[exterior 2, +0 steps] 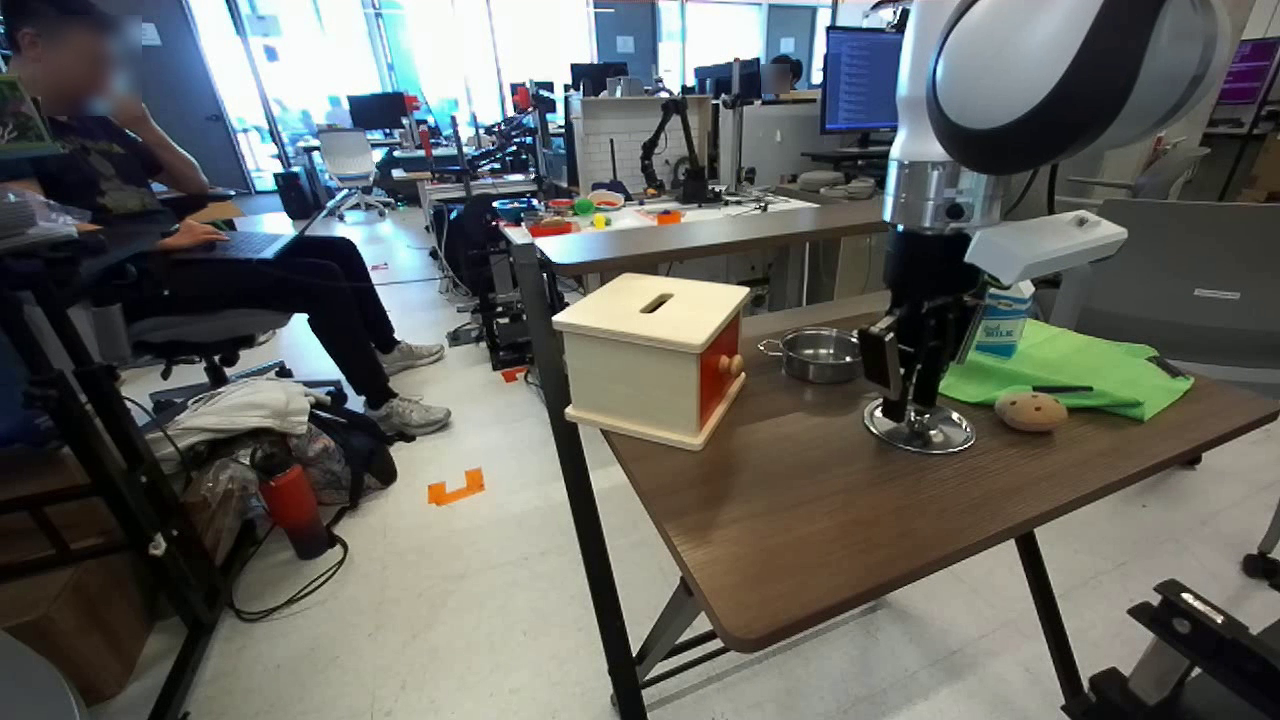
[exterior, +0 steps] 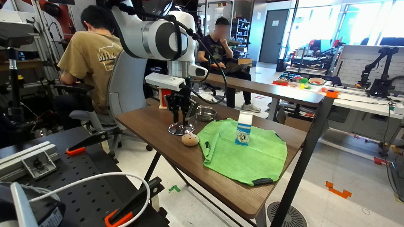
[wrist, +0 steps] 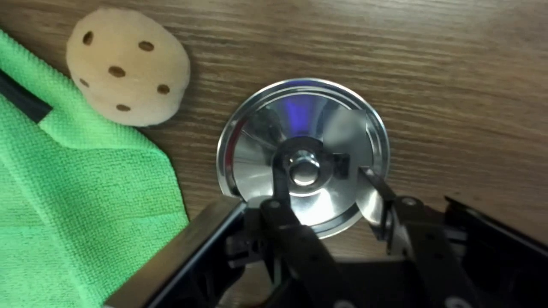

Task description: Put the lid on the pot

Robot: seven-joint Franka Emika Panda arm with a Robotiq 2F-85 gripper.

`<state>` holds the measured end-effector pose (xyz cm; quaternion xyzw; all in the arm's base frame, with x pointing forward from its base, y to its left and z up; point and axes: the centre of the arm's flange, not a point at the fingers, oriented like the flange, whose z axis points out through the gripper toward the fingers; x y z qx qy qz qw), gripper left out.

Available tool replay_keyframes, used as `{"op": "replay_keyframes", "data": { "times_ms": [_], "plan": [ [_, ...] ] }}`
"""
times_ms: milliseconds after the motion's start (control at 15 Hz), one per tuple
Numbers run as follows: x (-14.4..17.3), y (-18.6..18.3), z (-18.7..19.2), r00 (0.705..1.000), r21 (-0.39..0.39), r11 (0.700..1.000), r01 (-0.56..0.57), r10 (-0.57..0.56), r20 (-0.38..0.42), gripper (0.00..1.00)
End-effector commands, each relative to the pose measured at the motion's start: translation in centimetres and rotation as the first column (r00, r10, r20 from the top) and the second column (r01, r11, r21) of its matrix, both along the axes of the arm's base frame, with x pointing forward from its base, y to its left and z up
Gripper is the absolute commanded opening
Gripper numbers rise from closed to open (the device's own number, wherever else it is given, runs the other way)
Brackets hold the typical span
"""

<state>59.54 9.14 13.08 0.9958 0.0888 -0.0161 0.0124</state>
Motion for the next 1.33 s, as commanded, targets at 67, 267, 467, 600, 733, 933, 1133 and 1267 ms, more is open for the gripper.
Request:
{"op": "replay_keyframes", "data": {
  "times_ms": [67,267,467,600,733,933,1133,1267],
  "plan": [
    [-1.50,-0.96,1.21,1.000,0.010,1.000,-0.007,0.007,0.022,0.45],
    [-1.58,-1.20,1.23,1.000,0.009,1.000,-0.003,0.003,0.018,0.48],
    [-1.54,-1.30,1.06,1.000,0.007,1.000,-0.001,0.001,0.015,0.49],
    [-1.46,-1.37,0.86,1.000,0.006,1.000,0.003,-0.003,0.013,0.43],
    [-1.41,-1.46,0.76,1.000,0.004,1.000,0.004,-0.004,0.013,0.39],
    [-1.29,-1.61,0.54,1.000,0.002,1.000,0.008,-0.008,0.010,0.37],
    [-1.26,-1.66,0.39,1.000,0.002,1.000,0.009,-0.009,0.008,0.39],
    [-1.24,-1.65,0.29,1.000,0.002,1.000,0.009,-0.009,0.007,0.40]
  ]
}}
